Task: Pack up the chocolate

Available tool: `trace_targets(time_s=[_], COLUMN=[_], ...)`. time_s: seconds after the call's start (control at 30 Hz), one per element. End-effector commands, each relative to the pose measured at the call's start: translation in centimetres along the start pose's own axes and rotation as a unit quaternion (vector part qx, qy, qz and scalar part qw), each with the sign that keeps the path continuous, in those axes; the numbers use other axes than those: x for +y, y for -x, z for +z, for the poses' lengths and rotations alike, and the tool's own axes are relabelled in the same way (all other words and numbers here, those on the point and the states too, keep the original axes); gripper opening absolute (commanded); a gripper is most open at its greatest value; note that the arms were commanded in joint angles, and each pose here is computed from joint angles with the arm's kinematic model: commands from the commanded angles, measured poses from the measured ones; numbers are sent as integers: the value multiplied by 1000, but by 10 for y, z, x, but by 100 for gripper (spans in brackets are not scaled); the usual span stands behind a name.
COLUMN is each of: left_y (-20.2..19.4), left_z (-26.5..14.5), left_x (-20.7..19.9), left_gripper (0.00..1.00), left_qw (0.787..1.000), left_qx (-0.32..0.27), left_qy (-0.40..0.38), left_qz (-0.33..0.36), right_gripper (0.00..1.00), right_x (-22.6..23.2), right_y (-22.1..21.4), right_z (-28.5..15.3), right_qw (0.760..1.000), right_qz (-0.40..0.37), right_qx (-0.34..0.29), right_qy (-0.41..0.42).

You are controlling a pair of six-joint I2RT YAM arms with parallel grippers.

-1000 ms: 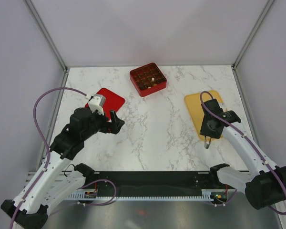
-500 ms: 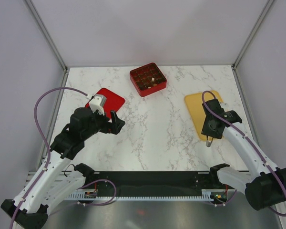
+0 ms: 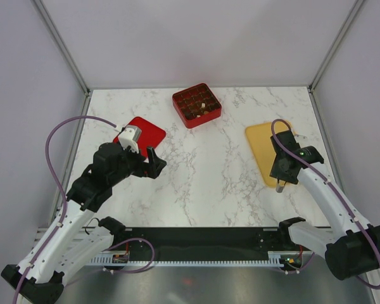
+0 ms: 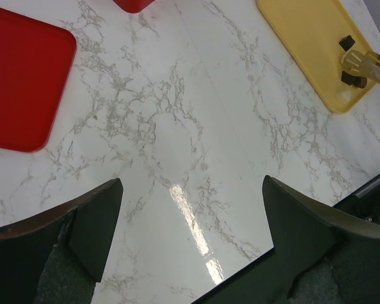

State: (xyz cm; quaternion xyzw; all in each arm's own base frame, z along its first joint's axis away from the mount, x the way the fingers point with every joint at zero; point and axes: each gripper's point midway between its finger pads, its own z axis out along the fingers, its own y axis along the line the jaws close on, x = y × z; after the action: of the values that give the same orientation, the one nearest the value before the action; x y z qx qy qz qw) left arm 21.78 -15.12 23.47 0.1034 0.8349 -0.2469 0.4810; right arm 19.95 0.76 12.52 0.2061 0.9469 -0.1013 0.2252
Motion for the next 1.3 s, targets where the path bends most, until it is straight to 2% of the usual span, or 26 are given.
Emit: trace_targets(time_s=[0.0, 0.37, 0.53, 0.8, 1.27], left_y=[11, 10, 11, 10, 10], left_z=[-3, -3, -2, -1, -2], left_x=[-4, -4, -3, -3, 0], left_gripper=[100, 100, 100, 100, 100], left_qw=[1000, 1000, 1000, 1000, 1000], left_qx=[-18, -18, -18, -15, -19], left_qy=[-11, -10, -8, -8, 0], left_qz=[17, 18, 17, 18, 17], right_gripper=[52, 52, 49, 47, 39], right_x=[-5, 7, 25, 30, 41], right_y=[-2, -20, -12, -10, 35], right_z=[1, 16, 11, 14, -4], right_qw=[1000, 998, 996, 995, 995], right_qz=[23, 39, 41, 28, 6], right_qx=[-5, 29, 18, 21, -19], right_qy=[-4, 31, 81, 89, 95])
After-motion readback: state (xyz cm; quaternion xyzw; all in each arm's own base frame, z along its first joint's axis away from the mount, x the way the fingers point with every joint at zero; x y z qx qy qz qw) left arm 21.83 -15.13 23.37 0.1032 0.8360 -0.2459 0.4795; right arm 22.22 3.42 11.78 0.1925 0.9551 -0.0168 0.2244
